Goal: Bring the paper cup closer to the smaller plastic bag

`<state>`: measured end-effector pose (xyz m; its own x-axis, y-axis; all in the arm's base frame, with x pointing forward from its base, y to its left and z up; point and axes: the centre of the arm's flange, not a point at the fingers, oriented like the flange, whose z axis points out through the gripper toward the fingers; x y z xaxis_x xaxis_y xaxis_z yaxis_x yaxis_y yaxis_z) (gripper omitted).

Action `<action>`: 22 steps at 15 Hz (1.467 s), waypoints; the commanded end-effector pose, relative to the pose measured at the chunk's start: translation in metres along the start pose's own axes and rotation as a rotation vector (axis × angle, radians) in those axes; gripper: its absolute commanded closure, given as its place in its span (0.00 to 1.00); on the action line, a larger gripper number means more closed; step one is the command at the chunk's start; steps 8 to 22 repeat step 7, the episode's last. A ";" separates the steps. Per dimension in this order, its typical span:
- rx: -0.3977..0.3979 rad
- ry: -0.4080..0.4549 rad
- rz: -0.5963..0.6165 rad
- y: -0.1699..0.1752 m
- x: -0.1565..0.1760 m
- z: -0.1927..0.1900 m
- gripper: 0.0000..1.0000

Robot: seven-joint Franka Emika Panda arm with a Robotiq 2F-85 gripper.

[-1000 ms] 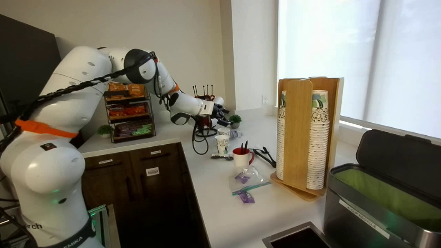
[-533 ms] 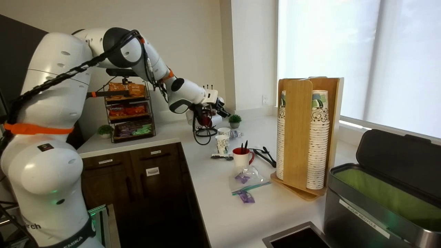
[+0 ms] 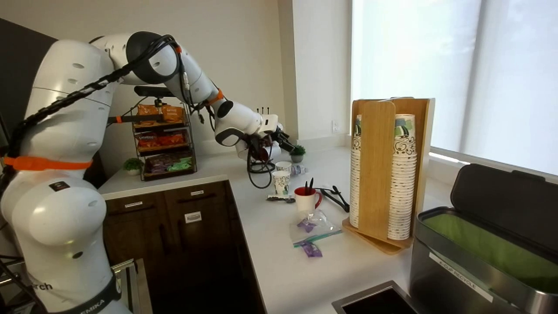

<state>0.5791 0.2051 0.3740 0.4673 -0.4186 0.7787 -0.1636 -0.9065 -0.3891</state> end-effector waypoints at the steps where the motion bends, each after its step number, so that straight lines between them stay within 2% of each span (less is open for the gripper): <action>1: -0.034 -0.102 0.020 0.006 -0.001 0.001 0.00; 4: -0.001 -0.282 0.048 0.025 -0.008 0.002 0.00; 5: 0.002 -0.187 0.047 0.022 -0.017 0.014 0.00; 22: 0.000 -0.196 0.049 0.027 -0.015 0.016 0.00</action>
